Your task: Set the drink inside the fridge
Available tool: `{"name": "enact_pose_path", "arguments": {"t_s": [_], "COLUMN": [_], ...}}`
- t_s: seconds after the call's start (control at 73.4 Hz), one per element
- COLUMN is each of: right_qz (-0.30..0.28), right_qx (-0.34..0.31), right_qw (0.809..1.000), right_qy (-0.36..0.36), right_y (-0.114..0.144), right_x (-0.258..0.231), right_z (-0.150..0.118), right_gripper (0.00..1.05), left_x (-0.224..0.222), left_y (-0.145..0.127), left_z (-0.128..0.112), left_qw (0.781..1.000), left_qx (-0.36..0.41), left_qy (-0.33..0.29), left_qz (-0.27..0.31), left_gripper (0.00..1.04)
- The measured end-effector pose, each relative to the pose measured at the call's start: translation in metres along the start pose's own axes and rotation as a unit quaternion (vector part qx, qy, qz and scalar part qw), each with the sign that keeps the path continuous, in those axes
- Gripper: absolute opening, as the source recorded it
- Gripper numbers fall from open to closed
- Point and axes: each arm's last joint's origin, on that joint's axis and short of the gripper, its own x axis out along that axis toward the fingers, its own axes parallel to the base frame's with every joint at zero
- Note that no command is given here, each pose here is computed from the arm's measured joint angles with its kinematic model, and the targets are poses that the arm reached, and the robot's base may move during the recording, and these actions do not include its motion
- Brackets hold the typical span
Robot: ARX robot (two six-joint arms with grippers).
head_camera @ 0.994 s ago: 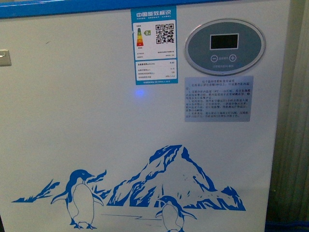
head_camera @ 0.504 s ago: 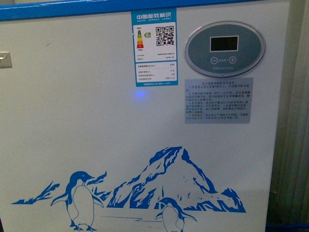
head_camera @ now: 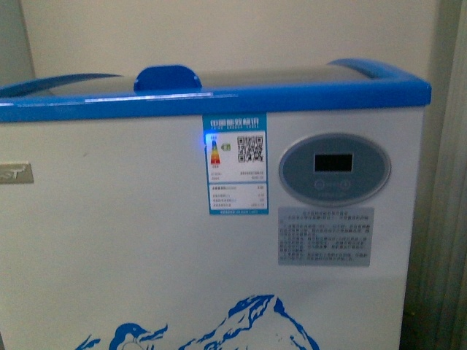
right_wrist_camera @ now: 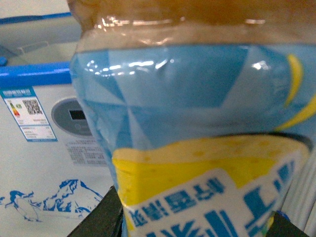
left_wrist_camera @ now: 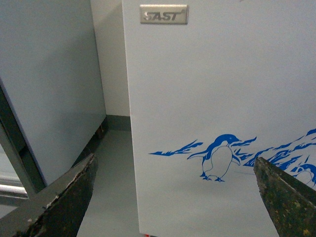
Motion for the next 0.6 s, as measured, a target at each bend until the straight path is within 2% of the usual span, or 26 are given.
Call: {"name": "enact_pose_path", "arguments": {"t_s": [0.599], "right_qz": [0.0], "right_qx": [-0.002], "right_qw": [1.0], "right_qy": [0.0], "right_y": [0.0], "right_x": [0.0], "right_z": [0.0], "right_gripper": [0.37], "left_x": [0.0], "left_y": [0.0], "left_z": [0.0001], "left_qw": [1.0], "left_qx": [0.0], "left_qy": [0.0], "left_qz": [0.0], "left_gripper": [0.97]}}
